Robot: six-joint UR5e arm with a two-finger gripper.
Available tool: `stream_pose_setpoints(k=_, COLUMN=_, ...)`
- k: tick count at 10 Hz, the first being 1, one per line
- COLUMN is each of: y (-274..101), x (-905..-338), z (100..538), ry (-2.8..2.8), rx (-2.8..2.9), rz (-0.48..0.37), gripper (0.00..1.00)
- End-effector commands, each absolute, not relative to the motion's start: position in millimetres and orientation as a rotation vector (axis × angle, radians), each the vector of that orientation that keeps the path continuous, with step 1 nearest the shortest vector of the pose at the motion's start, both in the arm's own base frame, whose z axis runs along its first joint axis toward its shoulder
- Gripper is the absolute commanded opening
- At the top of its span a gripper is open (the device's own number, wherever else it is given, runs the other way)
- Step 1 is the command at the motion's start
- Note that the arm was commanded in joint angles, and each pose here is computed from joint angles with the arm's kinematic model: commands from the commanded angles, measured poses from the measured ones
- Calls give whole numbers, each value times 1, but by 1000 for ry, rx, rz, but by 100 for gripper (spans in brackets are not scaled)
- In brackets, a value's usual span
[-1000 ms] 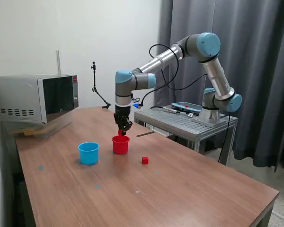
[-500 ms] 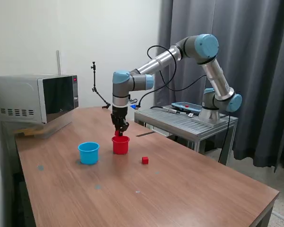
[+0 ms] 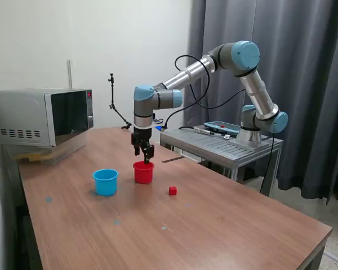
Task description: Place red objects in the red bin, and blue objects in the blue bin.
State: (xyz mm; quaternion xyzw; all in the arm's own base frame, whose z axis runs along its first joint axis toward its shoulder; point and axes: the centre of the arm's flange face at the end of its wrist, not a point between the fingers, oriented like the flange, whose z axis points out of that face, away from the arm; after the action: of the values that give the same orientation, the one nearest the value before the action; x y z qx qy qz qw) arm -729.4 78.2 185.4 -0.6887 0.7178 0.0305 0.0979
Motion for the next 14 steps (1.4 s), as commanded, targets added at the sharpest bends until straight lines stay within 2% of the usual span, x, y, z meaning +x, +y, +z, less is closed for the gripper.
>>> stream_pose_setpoints(k=1, y=78, x=-729, z=186, ry=2125, rx=-2036, rz=93, gripper=100)
stream_pose_setpoints(k=4, y=58, x=-723, z=220, ry=2118, rx=-2072, rz=144, gripper=100)
stream_pose_setpoints(k=7, y=-2, x=-714, z=240, ry=2112, rx=-2102, rz=182, gripper=100)
stream_pose_setpoints(k=10, y=-54, x=-687, z=225, ry=2129, rx=-2067, rz=134, gripper=100)
stream_pose_setpoints(k=11, y=-68, x=-681, z=215, ry=2144, rx=-2086, rz=71, gripper=100)
stream_pose_setpoints(k=12, y=-77, x=-677, z=209, ry=2188, rx=-2076, rz=17, gripper=100)
stream_pose_setpoints(k=14, y=-79, x=-673, z=206, ry=2291, rx=-1966, rz=7, gripper=100)
